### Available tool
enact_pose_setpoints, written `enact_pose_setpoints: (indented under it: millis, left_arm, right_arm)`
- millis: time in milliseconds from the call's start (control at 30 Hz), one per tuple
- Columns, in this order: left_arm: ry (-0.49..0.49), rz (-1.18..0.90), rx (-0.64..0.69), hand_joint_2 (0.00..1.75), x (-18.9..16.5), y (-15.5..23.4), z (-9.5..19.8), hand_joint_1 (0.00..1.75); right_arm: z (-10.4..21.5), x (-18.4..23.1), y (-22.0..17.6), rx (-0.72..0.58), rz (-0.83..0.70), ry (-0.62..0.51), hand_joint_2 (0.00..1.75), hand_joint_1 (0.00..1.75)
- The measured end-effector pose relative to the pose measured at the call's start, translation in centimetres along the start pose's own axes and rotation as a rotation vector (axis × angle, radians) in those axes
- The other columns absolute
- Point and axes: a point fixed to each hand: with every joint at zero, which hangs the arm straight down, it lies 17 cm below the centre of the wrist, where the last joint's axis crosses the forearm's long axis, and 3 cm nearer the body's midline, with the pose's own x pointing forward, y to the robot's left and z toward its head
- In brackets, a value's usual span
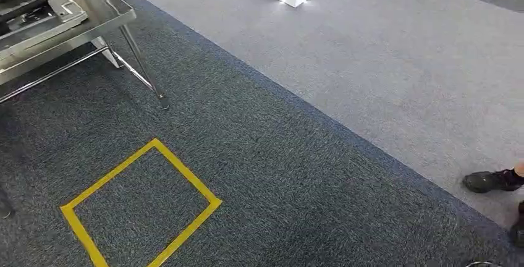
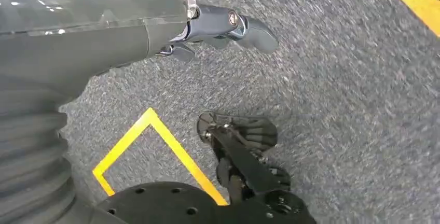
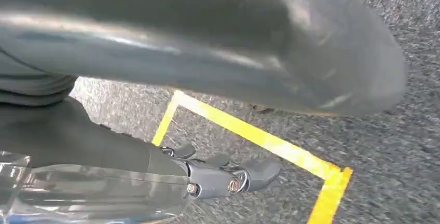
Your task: Take the parts from the cabinet and place them on the table.
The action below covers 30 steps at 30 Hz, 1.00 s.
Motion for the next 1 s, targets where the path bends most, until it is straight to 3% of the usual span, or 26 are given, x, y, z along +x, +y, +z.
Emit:
enact_pose_setpoints:
  millis: [1000]
  left_arm:
    - [-0.01, -0.005, -0.01, 1.75, 0.4, 0.3, -0.1, 0.0]
  right_arm:
    - [0.0, 0.2, -0.1, -0.003, -0.017, 0.013, 0.0, 0.0]
